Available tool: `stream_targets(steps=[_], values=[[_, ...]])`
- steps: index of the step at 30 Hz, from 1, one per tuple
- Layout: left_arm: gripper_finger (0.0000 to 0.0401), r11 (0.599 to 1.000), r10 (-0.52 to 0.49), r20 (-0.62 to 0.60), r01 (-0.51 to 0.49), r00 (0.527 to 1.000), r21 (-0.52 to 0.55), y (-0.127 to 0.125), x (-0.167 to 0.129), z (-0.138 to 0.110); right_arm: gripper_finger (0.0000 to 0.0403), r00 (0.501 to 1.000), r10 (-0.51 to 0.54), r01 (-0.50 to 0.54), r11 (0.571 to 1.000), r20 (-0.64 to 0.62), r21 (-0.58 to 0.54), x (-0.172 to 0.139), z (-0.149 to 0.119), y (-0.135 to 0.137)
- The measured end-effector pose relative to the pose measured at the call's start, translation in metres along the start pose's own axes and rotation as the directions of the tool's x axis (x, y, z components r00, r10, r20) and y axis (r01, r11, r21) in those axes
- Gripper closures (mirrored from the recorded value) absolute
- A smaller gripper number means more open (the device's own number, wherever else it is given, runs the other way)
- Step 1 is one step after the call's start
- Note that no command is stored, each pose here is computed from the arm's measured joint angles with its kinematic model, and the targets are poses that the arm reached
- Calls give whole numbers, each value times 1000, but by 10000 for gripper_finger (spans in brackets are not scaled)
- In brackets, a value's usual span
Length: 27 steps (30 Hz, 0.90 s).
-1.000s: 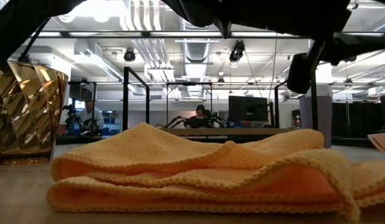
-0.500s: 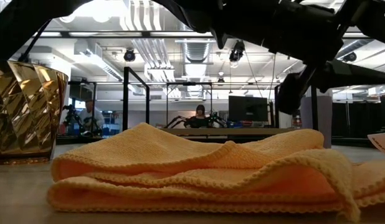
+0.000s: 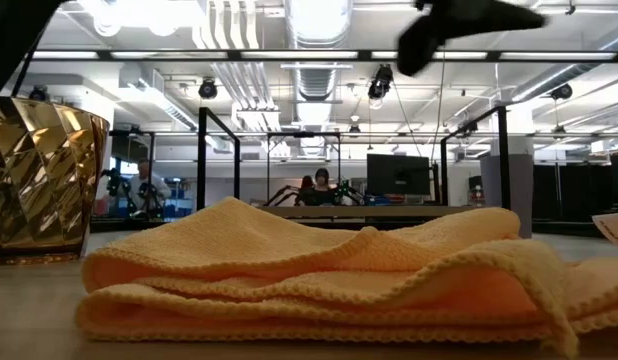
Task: Stack small to large cups/mugs on shelf
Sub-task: Adjust the brown cup
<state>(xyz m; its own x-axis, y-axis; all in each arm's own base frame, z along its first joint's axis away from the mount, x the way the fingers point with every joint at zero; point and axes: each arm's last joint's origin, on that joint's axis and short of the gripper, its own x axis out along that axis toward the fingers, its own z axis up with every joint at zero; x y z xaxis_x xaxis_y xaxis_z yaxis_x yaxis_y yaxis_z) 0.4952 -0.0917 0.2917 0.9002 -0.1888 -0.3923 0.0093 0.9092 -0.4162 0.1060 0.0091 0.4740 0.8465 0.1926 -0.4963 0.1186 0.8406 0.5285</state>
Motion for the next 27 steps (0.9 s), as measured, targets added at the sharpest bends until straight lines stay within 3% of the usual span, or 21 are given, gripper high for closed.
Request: stream_targets(steps=[7,12,16,22,27], values=[[265,990,109,-174,-92,979,104,-12,-86,26,394,999,-29,25,991,-32,-128,1,-8,-6],[265,968,234,-139,-217,962,126,-20,-147,45,394,995,-99,100,982,14,-158,-1,-15,-13],[265,948,303,-76,-292,950,130,-24,-189,57,394,994,-88,97,982,62,-161,-6,-25,-18],[265,936,334,-2,-332,943,117,-28,-230,68,394,991,-71,80,994,116,-80,-11,-50,-34],[265,928,360,-51,-351,932,128,-25,-236,61,394,987,-140,135,989,74,63,4,-74,-53]])
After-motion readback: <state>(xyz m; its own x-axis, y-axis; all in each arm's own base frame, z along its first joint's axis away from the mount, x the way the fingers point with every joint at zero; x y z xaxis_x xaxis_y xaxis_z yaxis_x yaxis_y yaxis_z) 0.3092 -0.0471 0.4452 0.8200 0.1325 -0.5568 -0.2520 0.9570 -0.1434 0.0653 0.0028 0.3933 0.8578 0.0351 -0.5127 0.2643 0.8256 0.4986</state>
